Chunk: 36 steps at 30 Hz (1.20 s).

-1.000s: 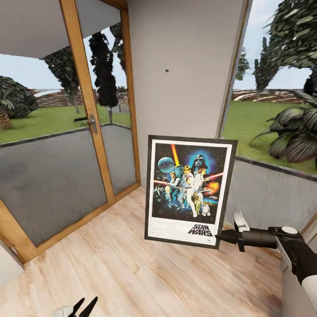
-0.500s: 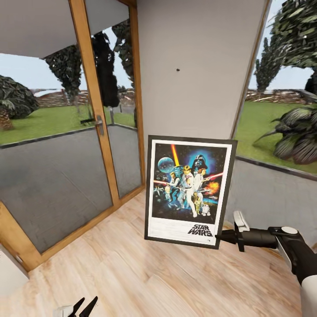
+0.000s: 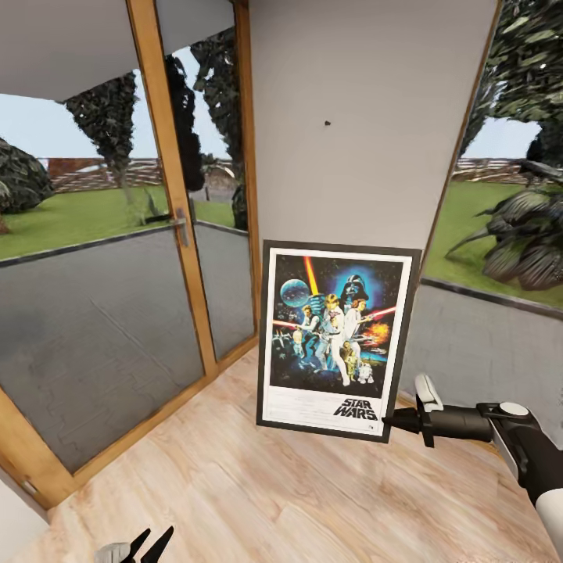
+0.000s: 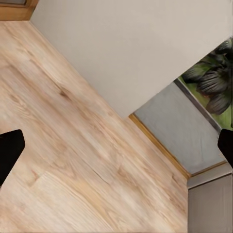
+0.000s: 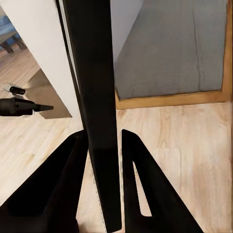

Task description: Pick up the poster from the kitchen countertop and hang it on one of the wall nails in the kitchen.

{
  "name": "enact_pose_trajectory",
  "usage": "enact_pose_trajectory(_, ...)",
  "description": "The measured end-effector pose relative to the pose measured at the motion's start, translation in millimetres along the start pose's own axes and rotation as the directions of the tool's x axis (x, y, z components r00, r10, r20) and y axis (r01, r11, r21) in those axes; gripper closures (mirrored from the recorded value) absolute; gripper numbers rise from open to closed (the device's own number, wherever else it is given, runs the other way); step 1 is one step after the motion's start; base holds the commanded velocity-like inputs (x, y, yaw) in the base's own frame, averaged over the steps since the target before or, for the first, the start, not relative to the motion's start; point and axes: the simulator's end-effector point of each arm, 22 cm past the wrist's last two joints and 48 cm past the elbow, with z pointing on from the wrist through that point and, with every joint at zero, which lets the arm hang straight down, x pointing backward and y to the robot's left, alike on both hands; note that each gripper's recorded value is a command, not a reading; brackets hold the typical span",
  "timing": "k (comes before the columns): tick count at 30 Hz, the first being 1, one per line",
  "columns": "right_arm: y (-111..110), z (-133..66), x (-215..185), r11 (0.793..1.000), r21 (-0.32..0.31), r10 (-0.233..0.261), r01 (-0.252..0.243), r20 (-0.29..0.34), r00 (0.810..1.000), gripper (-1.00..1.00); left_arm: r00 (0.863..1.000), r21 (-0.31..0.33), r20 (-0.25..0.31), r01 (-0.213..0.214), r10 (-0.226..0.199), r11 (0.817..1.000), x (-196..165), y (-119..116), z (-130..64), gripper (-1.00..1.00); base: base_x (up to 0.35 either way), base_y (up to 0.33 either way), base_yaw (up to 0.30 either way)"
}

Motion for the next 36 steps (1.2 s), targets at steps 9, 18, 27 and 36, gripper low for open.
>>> enact_pose_trajectory(9, 0.7, -0.3, -1.6, 1.000, 0.000, -0.003, 0.003, 0.002, 1.000, 1.00, 1.000, 0.002, 0.002, -0.001, 0.001, 1.000, -0.9, -0.7, 0.0, -1.00, 0.193, 0.306, -0.289)
enact_pose_trajectory(18, 1.3, -0.6, -3.3, 1.000, 0.000, -0.007, 0.007, 0.003, 1.000, 1.00, 1.000, 0.004, 0.005, -0.003, 0.003, 1.000, -2.4, -1.4, 0.7, -1.00, 0.113, 0.174, -0.291)
enact_pose_trajectory(27, 1.7, -0.9, -3.8, 1.000, 0.001, -0.009, 0.009, 0.003, 1.000, 1.00, 1.000, 0.004, 0.006, -0.003, 0.003, 1.000, -2.6, -1.7, 0.2, -1.00, 0.172, 0.144, -0.065)
enact_pose_trajectory(36, 2.1, -0.6, -3.1, 1.000, 0.000, -0.008, 0.008, 0.004, 1.000, 1.00, 1.000, 0.005, 0.006, -0.004, 0.004, 1.000, -2.9, -1.8, 0.4, -1.00, 0.237, 0.216, -0.002)
